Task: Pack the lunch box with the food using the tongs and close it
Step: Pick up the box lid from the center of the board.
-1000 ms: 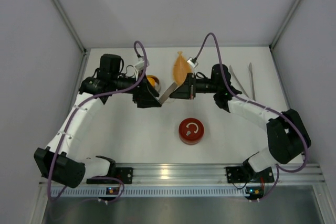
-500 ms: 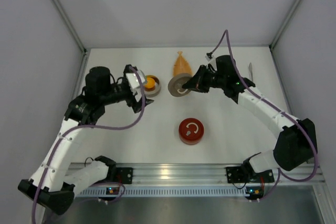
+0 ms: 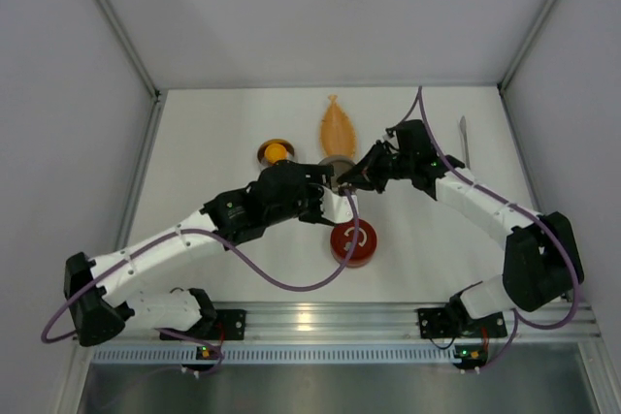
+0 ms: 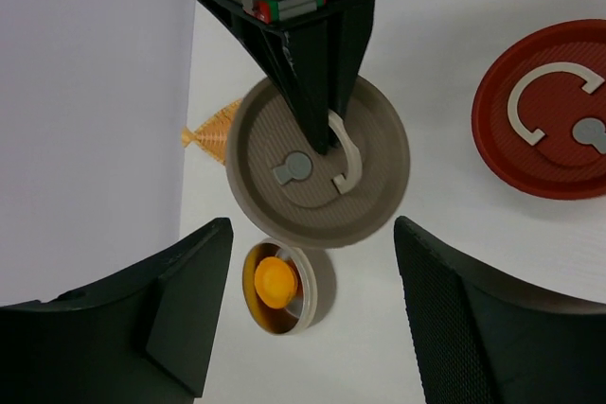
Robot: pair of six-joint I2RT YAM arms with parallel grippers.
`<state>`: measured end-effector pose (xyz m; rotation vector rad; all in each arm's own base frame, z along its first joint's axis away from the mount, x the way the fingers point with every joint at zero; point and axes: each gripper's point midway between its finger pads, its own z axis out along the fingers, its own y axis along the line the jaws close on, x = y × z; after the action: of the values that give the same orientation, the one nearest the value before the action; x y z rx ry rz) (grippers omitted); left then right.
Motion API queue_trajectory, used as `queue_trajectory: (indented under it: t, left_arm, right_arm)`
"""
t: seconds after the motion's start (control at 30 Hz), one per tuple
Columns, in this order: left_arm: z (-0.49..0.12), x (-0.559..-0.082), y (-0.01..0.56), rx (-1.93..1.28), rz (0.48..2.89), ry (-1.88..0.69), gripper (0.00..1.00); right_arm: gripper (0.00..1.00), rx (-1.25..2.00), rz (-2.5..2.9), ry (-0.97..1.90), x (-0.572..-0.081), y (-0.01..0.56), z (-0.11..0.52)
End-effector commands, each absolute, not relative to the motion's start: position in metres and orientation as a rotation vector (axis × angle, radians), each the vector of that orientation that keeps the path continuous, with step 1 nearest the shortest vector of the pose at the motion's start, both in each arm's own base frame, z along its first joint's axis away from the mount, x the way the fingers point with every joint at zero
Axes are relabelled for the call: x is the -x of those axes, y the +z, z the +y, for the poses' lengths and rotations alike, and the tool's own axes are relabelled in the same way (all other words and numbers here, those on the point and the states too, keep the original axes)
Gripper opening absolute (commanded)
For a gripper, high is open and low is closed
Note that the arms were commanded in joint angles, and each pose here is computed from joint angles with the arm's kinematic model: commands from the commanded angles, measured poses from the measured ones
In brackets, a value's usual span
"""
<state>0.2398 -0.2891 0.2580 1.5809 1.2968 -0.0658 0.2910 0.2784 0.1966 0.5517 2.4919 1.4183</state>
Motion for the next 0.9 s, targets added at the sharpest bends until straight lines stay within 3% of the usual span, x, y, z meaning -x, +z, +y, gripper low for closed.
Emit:
queue_trajectory:
  t: [0.0,0.3,0.87]
  left_arm:
    - [-0.305,-0.256,0.285,-1.489,1.212,0.014,0.73]
    - [-0.325,-0.25,0.254,-1.593,1.264,-0.059,0.53]
    - [-0.322,-0.275,0.226,-1.593,1.36,0.094,0.4]
  right_arm:
    - [0.0,-0.614,2.424,1.551,-0.292,0.22,0.282]
    - [0.0,-0.647,2.407,1.648,-0.287,0.228,0.286]
    - [0.0,-0.611,2.391,1.694,-0.281,0.239,0.287]
